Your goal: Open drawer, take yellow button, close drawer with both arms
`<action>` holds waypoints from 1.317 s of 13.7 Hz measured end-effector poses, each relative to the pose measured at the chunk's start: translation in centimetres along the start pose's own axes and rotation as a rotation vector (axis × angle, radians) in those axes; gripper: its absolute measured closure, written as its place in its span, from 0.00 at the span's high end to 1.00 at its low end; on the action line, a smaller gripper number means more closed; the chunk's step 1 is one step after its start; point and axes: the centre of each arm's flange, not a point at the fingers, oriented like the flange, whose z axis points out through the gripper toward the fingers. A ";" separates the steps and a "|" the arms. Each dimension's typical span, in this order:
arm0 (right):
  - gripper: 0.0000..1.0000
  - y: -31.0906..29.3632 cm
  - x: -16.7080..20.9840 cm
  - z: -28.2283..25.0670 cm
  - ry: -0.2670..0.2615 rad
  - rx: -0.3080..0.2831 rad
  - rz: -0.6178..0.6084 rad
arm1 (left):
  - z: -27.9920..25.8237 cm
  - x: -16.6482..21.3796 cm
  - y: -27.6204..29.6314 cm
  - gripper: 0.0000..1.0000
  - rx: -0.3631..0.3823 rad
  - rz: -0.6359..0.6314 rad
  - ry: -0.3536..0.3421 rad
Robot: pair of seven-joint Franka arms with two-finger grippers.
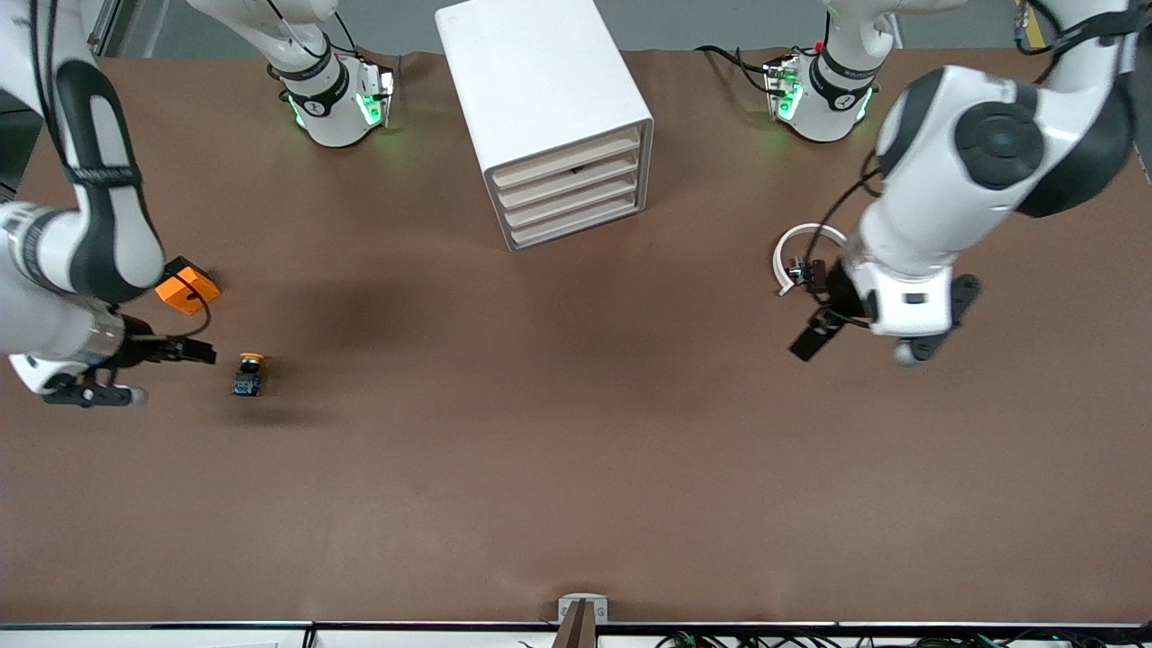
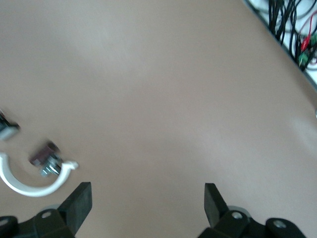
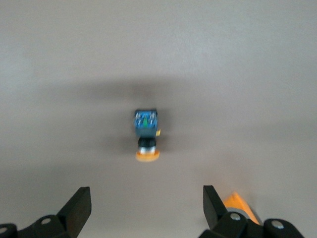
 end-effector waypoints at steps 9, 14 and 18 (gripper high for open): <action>1.00 -3.0 -7.9 -19.4 -0.116 -0.006 -0.045 | -6.6 9.9 -7.8 1.00 0.059 0.335 -0.024; 1.00 -3.8 -8.0 -19.7 -0.129 -0.011 -0.058 | -12.0 8.9 -10.9 1.00 0.091 0.444 -0.006; 1.00 -3.7 -7.8 -19.7 -0.120 -0.014 -0.056 | -14.3 8.4 -14.5 1.00 0.128 0.561 -0.027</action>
